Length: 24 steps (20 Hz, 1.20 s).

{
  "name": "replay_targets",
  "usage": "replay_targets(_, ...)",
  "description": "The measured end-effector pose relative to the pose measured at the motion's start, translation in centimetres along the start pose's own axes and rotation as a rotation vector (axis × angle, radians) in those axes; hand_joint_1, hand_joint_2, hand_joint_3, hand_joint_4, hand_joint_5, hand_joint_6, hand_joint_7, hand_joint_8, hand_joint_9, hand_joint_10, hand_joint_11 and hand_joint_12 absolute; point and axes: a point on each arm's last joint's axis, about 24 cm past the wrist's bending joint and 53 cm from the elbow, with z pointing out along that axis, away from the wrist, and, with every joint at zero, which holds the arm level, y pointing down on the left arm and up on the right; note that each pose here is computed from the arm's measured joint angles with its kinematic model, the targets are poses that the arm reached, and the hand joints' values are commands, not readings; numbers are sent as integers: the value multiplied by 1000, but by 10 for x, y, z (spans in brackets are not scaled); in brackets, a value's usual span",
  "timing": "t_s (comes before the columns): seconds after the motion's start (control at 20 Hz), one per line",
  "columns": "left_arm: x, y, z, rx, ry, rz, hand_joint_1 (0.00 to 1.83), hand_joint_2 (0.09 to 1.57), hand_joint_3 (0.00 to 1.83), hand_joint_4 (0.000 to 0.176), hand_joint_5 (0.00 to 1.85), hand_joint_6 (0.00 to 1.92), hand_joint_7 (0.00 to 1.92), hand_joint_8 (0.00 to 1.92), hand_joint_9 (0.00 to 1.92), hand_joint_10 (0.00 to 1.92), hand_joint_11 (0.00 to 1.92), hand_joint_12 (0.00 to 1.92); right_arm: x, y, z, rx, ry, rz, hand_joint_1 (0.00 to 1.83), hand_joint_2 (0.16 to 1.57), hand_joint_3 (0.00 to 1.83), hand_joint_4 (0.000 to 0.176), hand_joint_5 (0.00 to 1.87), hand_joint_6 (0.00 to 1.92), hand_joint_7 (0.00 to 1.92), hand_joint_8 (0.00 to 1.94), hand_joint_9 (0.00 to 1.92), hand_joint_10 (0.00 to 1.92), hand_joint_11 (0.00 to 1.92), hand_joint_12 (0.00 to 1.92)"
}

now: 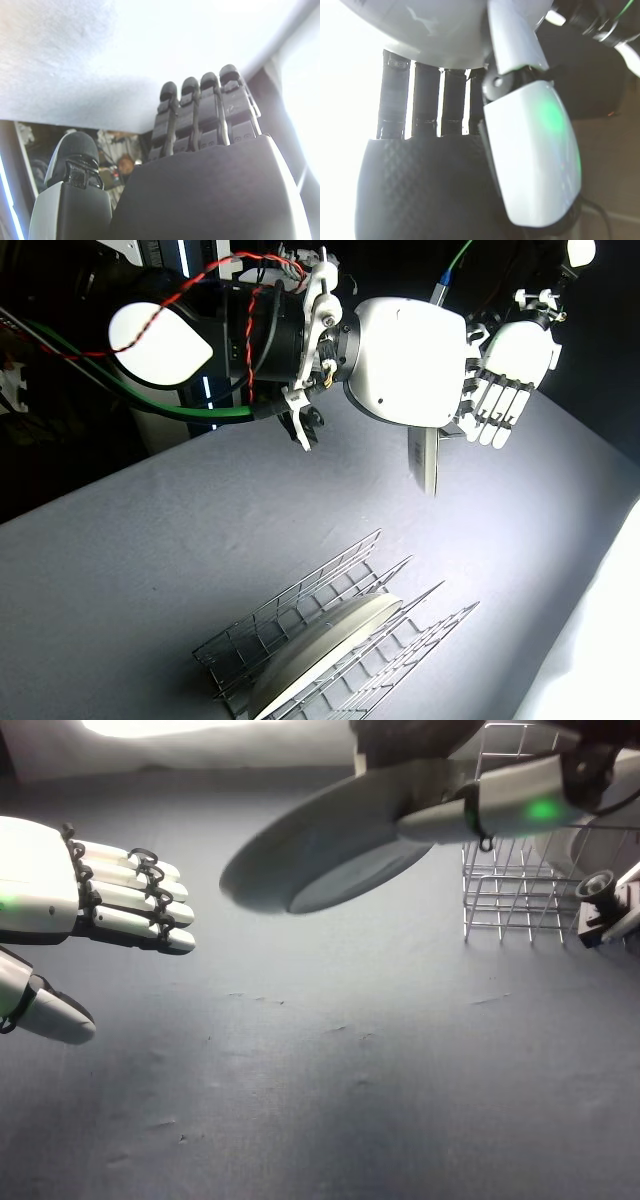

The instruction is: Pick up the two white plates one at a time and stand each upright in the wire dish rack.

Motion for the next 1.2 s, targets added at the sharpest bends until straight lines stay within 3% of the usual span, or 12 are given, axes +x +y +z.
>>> replay_targets(0.05, 0, 0, 0, 0, 0, -1, 0, 1194, 0, 0, 101, 0, 63, 1, 7, 1, 0, 0, -5, -2, -1, 13, -10, 14, 1327, 1156, 0, 0, 825, 1228, 924, 965, 935, 1014, 683, 1180)
replay_targets(0.15, 0, 0, 0, 1, 0, -4, 0, 1196, 0, 0, 36, 0, 4, 0, 0, 0, 0, 0, -13, -4, -5, 27, -32, 37, 1171, 1210, 4, 10, 769, 1356, 844, 1152, 947, 489, 618, 1178)
replay_targets(0.25, 0, 0, 0, 1, 0, -4, 0, 1192, 0, 0, 77, 16, 41, 15, 8, 3, 0, 0, -20, -7, -8, 41, -47, 53, 1182, 1196, 4, 0, 852, 1291, 813, 1142, 988, 254, 566, 1212)
replay_targets(0.45, -1, 3, -1, -8, -2, -4, 0, 1182, 0, 0, 68, 7, 23, 2, 0, 0, 0, 0, -36, -9, -16, 61, -85, 79, 1163, 1214, 5, 14, 751, 1370, 850, 1157, 1066, 145, 582, 1190)
replay_targets(0.6, -1, 3, -1, -7, -1, -5, 0, 1180, 0, 0, 97, 12, 40, 5, 4, 1, 4, 1, -45, -15, -23, 89, -103, 87, 1183, 1186, 0, 8, 793, 1304, 919, 1054, 1128, 123, 653, 1159)
replay_targets(0.65, 0, 3, -1, -8, -1, -8, 0, 1177, 0, 0, 93, 9, 34, 2, 0, 0, 1, 0, -47, -18, -26, 104, -106, 87, 1197, 1162, 0, 12, 853, 1231, 959, 974, 1167, 122, 734, 1145)
replay_targets(0.7, 0, 4, -1, -8, 1, -10, 0, 1181, 0, 0, 77, 1, 12, 0, 0, 0, 0, 0, -50, -19, -28, 112, -109, 85, 1336, 1125, 0, 0, 872, 1164, 1000, 852, 1004, 910, 785, 1104)
replay_targets(0.8, 1, 4, -1, -8, 4, -14, 0, 1176, 0, 0, 91, 8, 32, 10, 0, 0, 0, 0, -55, -23, -33, 127, -122, 91, 1364, 1166, 2, 0, 748, 1070, 910, 1275, 877, 1199, 867, 1146)
replay_targets(0.9, 1, 4, -1, -8, 2, -16, 0, 1174, 0, 0, 84, 3, 33, 8, 1, 0, 0, 0, -58, -25, -36, 137, -130, 96, 1368, 1159, 1, 0, 754, 1053, 911, 1151, 908, 1289, 831, 1181)
replay_targets(0.95, 2, 4, -1, -8, 4, -16, 0, 1179, 0, 0, 105, 11, 50, 14, 7, 3, 0, 0, -60, -29, -41, 157, -132, 96, 1466, 1125, 11, 0, 815, 952, 965, 994, 971, 1129, 729, 1561)
replay_targets(1.0, 2, 4, -1, -9, 5, -17, 0, 1183, 0, 0, 104, 9, 44, 10, 1, 0, 0, 0, -60, -30, -42, 164, -132, 97, 1489, 1109, 0, 0, 881, 869, 1015, 883, 1025, 1038, 734, 1593)
replay_targets(1.2, 2, 4, -1, -8, 4, -18, 0, 1181, 0, 0, 103, 4, 56, 7, 7, 1, 0, 0, -66, -34, -50, 185, -145, 96, 1491, 1114, 1, 0, 872, 928, 1031, 993, 984, 976, 661, 1631)
